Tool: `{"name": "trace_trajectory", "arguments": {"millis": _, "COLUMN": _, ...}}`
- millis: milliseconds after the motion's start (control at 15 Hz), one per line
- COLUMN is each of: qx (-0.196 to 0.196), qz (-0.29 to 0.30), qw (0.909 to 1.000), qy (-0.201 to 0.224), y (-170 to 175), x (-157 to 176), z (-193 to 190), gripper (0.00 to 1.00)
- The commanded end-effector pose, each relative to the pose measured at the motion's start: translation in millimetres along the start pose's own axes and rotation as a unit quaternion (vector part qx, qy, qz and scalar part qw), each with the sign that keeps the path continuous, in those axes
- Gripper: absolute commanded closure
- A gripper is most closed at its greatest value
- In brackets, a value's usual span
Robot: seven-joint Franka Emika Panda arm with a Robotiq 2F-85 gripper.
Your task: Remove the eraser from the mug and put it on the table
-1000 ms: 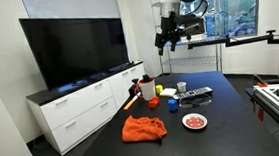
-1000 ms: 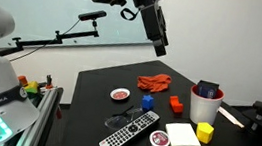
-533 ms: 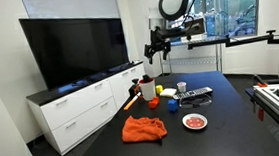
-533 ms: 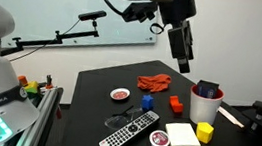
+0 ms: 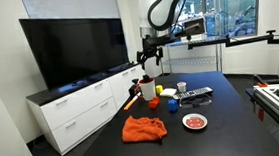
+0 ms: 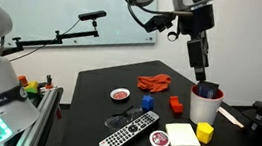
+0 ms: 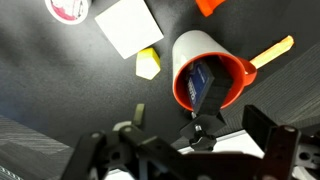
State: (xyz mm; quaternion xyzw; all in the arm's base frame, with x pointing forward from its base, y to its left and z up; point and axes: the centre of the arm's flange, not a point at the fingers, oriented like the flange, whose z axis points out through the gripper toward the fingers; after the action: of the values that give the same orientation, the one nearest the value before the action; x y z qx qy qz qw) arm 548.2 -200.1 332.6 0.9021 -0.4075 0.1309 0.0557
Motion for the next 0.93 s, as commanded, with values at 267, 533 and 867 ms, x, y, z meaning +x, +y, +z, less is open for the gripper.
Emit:
{"name": "trace_trajectory", "arguments": {"millis": 267, "qx": 0.01, "qz": 0.027, "qw": 0.9996, "qy": 0.008, "y": -21.9, "x": 24.6, "z": 25.7, "gripper": 0.0}}
{"name": "trace_trajectory", "arguments": {"millis": 533, "qx": 0.015, "qz": 0.035, "qw": 0.9993, "qy": 0.001, "y": -32.6, "x": 28.2, "z": 32.6, "gripper": 0.0}}
{"name": "trace_trajectory", "arguments": {"millis": 867, "qx": 0.017, "qz": 0.029, "qw": 0.9994, "qy": -0.008, "y": -47.0, "x": 17.9, "z": 44.5, "gripper": 0.0}}
